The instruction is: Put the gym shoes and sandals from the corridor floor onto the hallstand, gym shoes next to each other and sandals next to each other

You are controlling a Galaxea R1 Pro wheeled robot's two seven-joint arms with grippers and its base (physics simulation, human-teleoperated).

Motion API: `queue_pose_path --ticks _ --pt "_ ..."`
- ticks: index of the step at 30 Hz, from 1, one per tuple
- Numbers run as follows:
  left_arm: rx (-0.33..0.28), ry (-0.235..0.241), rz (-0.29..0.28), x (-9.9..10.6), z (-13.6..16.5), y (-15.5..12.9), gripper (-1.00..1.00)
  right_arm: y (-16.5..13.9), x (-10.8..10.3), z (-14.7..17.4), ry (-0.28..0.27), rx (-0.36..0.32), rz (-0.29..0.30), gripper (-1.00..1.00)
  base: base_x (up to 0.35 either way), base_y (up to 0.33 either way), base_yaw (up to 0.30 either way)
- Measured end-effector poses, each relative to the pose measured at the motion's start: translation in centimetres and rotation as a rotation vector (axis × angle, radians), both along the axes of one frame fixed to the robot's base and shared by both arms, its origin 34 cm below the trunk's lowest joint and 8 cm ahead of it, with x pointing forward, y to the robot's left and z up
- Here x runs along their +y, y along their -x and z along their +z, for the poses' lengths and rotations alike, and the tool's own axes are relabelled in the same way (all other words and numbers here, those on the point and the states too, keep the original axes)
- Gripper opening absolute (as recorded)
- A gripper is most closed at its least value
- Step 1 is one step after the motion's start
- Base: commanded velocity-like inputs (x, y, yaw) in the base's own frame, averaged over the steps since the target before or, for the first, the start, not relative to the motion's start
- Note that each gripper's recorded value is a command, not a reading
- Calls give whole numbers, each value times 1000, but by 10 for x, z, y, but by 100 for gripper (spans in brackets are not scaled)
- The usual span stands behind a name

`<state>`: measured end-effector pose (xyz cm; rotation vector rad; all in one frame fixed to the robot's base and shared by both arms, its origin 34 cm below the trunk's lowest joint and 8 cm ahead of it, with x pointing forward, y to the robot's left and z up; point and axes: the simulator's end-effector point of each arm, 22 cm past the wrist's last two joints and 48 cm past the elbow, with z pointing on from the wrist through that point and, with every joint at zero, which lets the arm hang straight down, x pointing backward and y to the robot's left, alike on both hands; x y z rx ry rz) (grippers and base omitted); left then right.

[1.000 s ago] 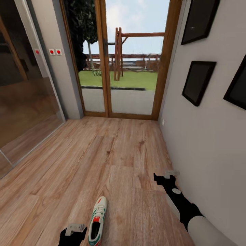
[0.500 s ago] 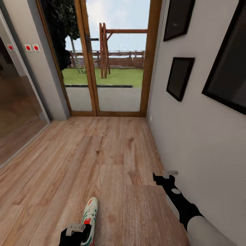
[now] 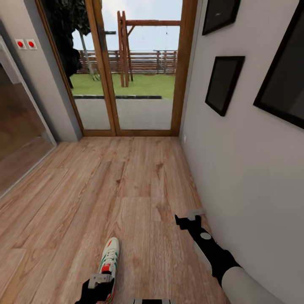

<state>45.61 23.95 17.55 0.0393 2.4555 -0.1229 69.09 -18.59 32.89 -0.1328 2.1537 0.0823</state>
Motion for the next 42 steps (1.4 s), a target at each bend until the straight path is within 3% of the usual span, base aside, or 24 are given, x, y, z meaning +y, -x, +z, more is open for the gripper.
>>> queue_pose_path --ticks 5,7,8,17,22,28,37,42 --pt "15 6 3 -4 -7 4 100 -10 44 14 -55 -33 34 100 0 0 -1" --pt "20 8 6 -4 -10 6 100 -18 57 27 -76 -56 42 100 0 0 0" --pt "22 9 9 -5 -11 6 100 -30 73 51 -100 -72 57 100 0 0 0" --pt "59 12 10 -6 -25 19 100 -35 90 52 -130 -47 69 100 0 0 0" --pt "68 11 6 -7 -31 22 100 -46 112 77 -173 -100 87 100 0 0 0" --pt "8 -6 29 4 -19 -2 100 -43 133 87 -169 -121 141 100 0 0 0" --pt "-50 -15 33 7 -7 -31 100 -43 134 88 -166 -126 146 100 0 0 0" --pt "-42 -15 29 5 -13 -32 100 -43 132 77 -167 -113 142 100 0 0 0"
